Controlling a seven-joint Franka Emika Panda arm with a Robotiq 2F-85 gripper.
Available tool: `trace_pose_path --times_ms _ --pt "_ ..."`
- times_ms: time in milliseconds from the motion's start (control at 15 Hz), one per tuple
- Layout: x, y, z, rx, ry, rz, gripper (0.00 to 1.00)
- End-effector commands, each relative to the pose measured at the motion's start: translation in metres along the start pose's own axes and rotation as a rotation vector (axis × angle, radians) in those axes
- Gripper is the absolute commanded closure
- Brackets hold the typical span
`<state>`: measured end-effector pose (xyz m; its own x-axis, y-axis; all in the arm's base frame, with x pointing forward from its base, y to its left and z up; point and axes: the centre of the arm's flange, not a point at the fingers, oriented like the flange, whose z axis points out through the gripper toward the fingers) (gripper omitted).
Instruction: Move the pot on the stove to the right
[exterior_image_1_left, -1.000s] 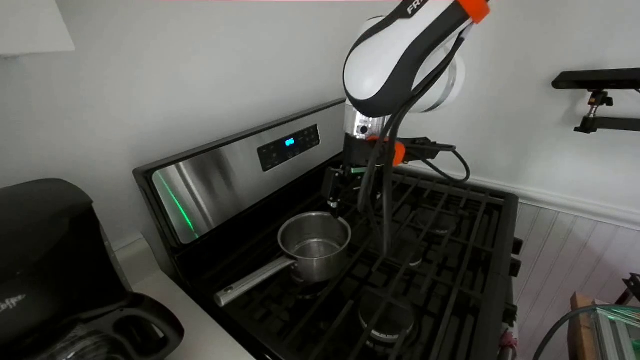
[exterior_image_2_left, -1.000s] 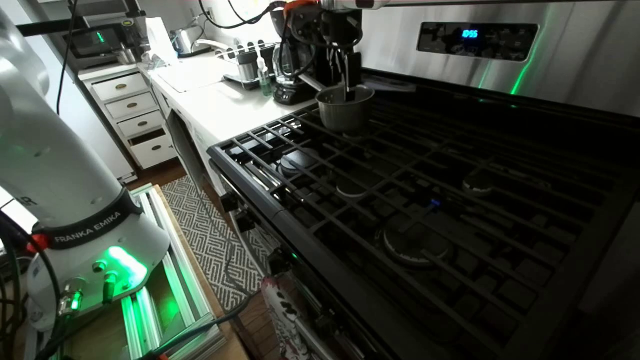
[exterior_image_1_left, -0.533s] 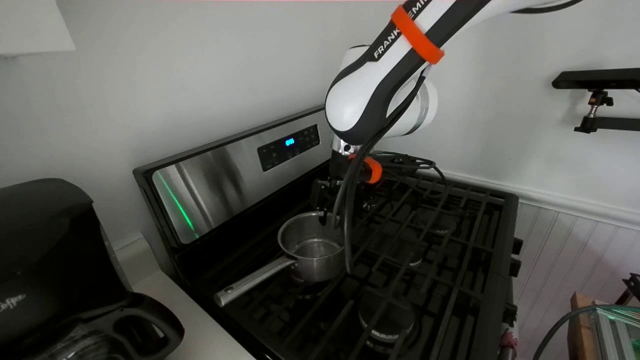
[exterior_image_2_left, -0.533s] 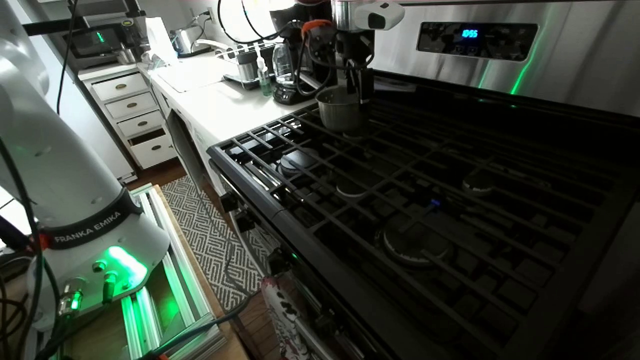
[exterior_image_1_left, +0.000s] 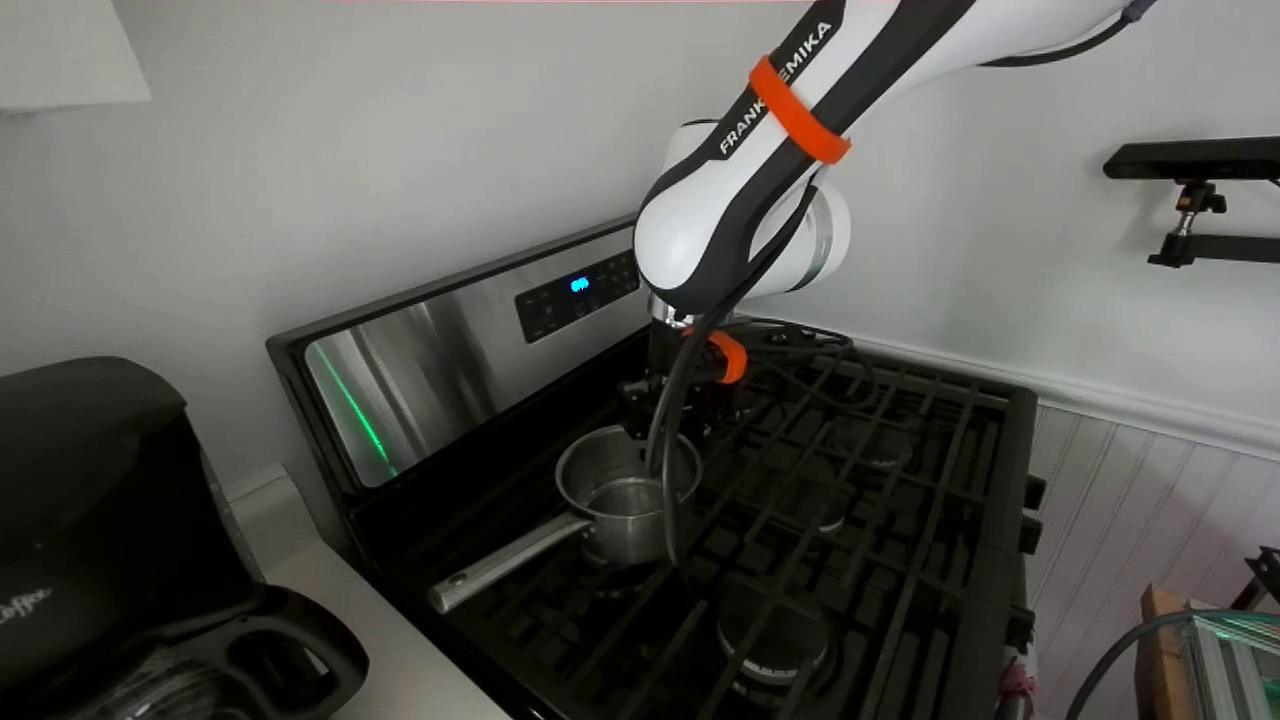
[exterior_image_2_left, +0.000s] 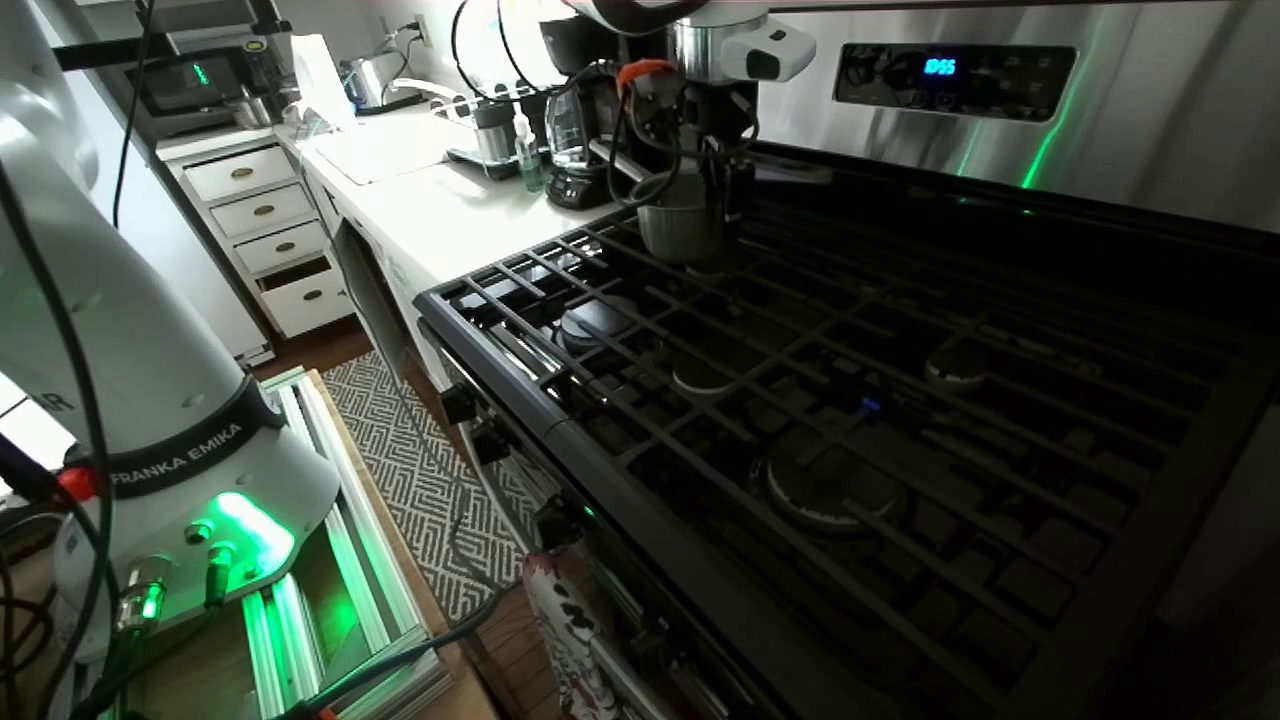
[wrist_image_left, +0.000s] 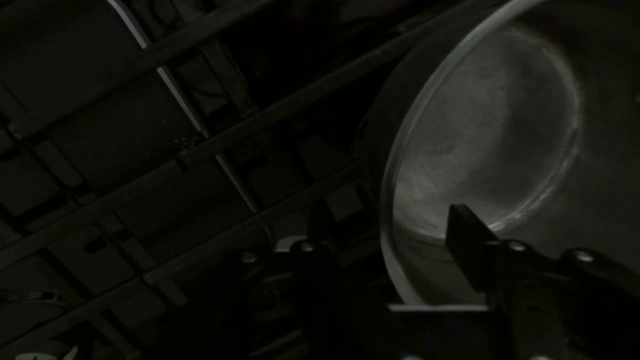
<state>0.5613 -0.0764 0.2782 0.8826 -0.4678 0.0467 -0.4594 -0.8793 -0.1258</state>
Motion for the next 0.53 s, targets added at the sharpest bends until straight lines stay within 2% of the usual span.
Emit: trace_pose_path --times_ms 0,267,333,467 --pt "0.0085 -0.0051 0.0033 0.019 0.013 0.012 0.66" --pt "0.0105 -0.0042 0.0029 0.017 0.015 0.016 0.95" --pt "0.0113 -0.0038 0.0028 0.017 0.016 0.018 0.99" --pt "0.012 -0.0028 0.0039 0.018 0.013 0.021 1.0"
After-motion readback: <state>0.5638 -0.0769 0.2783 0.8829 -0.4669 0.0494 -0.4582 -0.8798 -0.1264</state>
